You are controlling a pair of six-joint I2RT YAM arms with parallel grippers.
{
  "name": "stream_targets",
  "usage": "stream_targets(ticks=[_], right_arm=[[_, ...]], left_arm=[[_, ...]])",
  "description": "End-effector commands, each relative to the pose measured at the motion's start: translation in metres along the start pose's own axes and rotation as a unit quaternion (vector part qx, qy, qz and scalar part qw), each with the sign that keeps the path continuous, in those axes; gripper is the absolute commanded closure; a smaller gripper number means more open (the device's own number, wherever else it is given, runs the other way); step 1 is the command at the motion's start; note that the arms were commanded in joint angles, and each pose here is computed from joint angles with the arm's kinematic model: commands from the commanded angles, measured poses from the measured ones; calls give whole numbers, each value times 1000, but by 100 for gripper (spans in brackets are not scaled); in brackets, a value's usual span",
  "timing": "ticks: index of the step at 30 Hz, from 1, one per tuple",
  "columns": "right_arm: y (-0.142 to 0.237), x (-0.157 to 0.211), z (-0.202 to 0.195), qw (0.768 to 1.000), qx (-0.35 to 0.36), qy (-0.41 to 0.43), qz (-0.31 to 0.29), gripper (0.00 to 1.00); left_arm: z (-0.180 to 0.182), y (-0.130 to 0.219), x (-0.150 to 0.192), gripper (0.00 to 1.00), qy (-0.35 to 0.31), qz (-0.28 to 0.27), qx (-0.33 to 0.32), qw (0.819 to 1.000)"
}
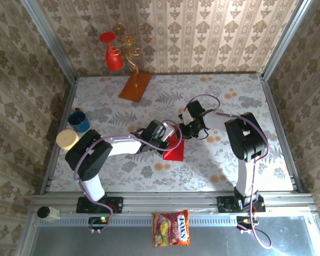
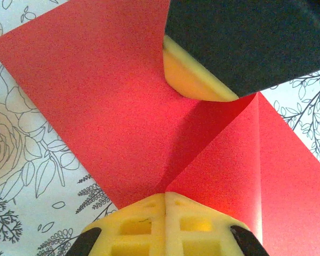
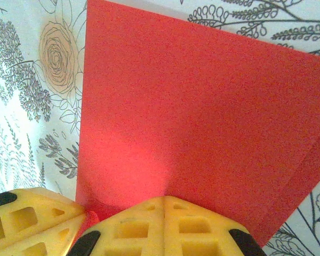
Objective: Fold a paper plane with a square sheet of paper (pick it up from the middle)
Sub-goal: Fold the triangle a second time at the center of the table.
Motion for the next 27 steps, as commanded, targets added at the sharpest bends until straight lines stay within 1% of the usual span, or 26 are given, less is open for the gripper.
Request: stream_targets(ticks=[1,9,27], right_arm=[[-21,25,-23,997,43,-26,62,100],[-21,25,-23,997,44,-26,62,100],[-16,20,-16,998,32,-25,56,100]], left_arm=[[3,4,-14,100,0,-19,-4,1000],[4,1,-11,100,-1,-12,-5,1000],[4,-10,13,100,10,15,-1,1000]])
Point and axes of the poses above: each hand's point on the last joint's axis, 136 mm out from that joint toward the fingers, its own y axis back along the fingers, its own z axis along the line the jaws close on, x = y × z, the point moved 7 cm from there along y, back along the fingers, and after that the axes turned 5 degrees about -y, right-handed, at the moved point
